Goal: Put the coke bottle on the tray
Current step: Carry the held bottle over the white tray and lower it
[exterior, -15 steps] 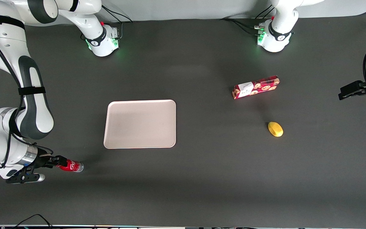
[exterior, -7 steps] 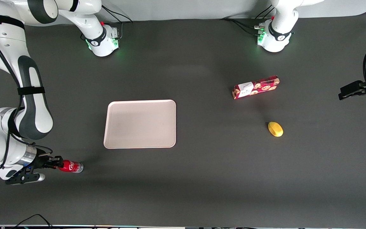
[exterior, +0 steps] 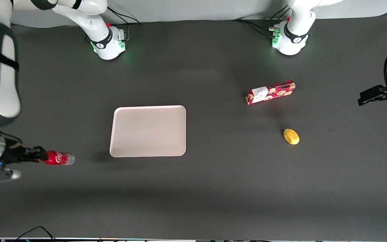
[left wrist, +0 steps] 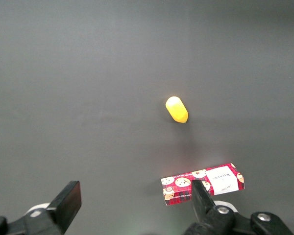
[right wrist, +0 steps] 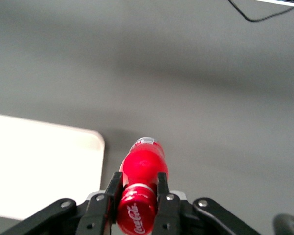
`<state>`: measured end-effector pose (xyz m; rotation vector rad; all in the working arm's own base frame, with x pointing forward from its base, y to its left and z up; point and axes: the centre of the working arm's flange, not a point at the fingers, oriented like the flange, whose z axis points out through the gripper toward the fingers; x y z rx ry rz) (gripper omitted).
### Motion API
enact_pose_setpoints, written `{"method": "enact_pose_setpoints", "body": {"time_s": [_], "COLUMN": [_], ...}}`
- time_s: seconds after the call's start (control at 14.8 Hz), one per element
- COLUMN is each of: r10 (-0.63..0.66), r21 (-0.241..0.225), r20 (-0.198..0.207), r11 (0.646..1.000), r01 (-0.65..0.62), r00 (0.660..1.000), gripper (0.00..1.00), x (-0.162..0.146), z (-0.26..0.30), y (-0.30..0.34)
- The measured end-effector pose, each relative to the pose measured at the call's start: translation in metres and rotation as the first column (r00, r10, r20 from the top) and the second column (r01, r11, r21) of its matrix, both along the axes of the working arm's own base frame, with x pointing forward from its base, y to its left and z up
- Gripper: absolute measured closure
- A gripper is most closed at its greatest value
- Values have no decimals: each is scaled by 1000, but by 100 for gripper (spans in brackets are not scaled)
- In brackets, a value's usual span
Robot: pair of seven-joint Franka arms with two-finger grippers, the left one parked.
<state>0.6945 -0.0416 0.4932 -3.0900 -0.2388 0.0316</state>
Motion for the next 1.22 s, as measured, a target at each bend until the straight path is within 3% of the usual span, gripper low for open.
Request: {"method": "enact_pose_setpoints", "body": {"time_s": [0.2, 0.41, 0.54, 0.68, 0.88, 1.22], "r10": [22, 37, 28, -31, -135, -233], "r21": [-6, -17, -15, -20, -43, -73], "r20": [-25, -8, -34, -89, -141, -158], "r11": [1000, 999, 999, 999, 991, 972], "r01": [-22, -37, -28, 29, 130, 223], "r00": [999, 999, 999, 996, 981, 960], "gripper": [68, 68, 68, 68, 68, 68], "x": [-49, -77, -76, -73, -76, -90], "z": [91, 134, 122, 95, 70, 37], "y": [11, 19, 20, 37, 105, 196]}}
